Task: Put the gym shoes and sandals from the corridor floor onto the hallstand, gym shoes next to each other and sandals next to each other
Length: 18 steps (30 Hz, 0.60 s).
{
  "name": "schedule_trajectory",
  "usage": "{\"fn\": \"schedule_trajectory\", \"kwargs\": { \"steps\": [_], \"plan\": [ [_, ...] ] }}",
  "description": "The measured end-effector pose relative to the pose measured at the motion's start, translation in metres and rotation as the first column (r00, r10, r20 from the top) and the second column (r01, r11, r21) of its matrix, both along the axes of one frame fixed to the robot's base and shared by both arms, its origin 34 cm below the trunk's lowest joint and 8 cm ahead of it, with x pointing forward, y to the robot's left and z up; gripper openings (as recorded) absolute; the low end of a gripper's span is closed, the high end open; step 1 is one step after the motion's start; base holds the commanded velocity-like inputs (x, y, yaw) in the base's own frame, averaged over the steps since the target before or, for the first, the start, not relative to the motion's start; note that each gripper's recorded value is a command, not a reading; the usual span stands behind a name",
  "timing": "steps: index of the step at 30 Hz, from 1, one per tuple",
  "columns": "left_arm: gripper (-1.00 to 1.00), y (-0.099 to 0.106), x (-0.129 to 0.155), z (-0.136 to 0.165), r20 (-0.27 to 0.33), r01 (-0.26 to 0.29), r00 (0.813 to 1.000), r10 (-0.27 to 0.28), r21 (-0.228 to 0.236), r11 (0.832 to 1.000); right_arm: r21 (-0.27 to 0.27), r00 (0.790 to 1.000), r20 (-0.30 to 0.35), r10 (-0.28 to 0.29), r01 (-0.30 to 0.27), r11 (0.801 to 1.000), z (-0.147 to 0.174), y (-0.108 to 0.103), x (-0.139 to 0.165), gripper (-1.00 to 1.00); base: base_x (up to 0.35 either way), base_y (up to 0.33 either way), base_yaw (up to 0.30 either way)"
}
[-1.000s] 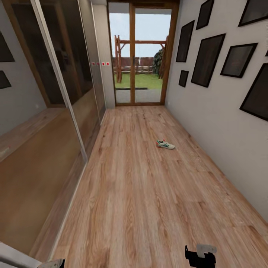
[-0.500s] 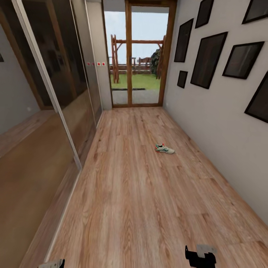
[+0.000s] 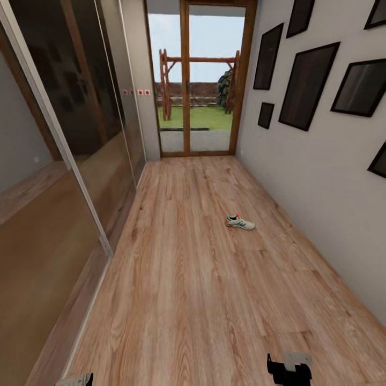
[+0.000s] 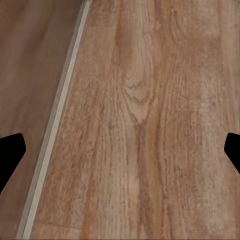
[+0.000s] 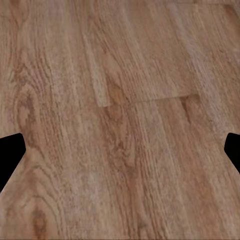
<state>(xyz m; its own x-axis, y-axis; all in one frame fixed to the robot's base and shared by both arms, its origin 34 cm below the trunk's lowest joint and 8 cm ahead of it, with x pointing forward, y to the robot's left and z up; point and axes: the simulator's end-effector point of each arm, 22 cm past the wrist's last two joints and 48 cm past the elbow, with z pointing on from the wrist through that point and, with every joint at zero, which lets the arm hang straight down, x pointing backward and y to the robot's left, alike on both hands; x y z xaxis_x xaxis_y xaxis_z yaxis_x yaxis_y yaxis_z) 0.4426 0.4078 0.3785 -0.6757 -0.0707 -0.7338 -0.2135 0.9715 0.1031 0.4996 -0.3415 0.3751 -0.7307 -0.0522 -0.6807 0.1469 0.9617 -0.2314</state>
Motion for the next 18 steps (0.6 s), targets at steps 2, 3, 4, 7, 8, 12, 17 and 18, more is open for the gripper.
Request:
{"fn": "schedule_trajectory", "kwargs": {
  "steps": [2,3,4,7,8,12,17,18],
  "plan": [
    [1.00,0.0000,0.0000,0.0000,0.000,0.000,1.000,0.000,0.000,1.000,0.000,1.000,0.000,0.000,0.000,1.000,0.0000,-0.0001,0.0000,1.00,0.338,0.000,0.000],
    [1.00,0.0000,0.0000,0.0000,0.000,0.000,1.000,0.000,0.000,1.000,0.000,1.000,0.000,0.000,0.000,1.000,0.0000,-0.0001,-0.0001,1.00,0.338,0.000,0.000],
    [1.00,0.0000,0.0000,0.0000,0.000,0.000,1.000,0.000,0.000,1.000,0.000,1.000,0.000,0.000,0.000,1.000,0.0000,-0.0001,-0.0001,1.00,0.338,0.000,0.000],
    [1.00,-0.0001,-0.0002,-0.0002,-0.001,0.000,1.000,0.000,0.000,1.000,0.000,1.000,0.000,0.000,0.000,1.000,0.0000,-0.0002,-0.0001,1.00,0.338,0.000,0.000],
    [1.00,-0.0001,-0.0002,-0.0001,-0.001,0.000,1.000,0.000,0.000,1.000,0.000,1.000,0.000,-0.001,0.001,1.000,0.0000,-0.0002,-0.0001,1.00,0.338,0.000,0.000],
    [1.00,0.0000,0.0000,0.0000,0.000,0.000,1.000,0.000,0.000,1.000,-0.001,1.000,0.000,-0.001,0.001,1.000,0.0001,-0.0008,-0.0001,1.00,0.338,0.000,0.000],
    [1.00,-0.0001,-0.0002,-0.0001,0.000,0.000,1.000,0.000,0.000,1.000,-0.003,1.000,0.000,-0.002,0.002,1.000,0.0002,-0.0020,-0.0002,1.00,0.338,0.000,0.000],
    [1.00,-0.0001,-0.0003,-0.0001,0.000,0.001,1.000,-0.001,0.000,1.000,-0.003,1.000,0.000,-0.002,0.002,1.000,0.0002,-0.0019,-0.0002,1.00,0.338,0.000,0.000]
  ]
}}
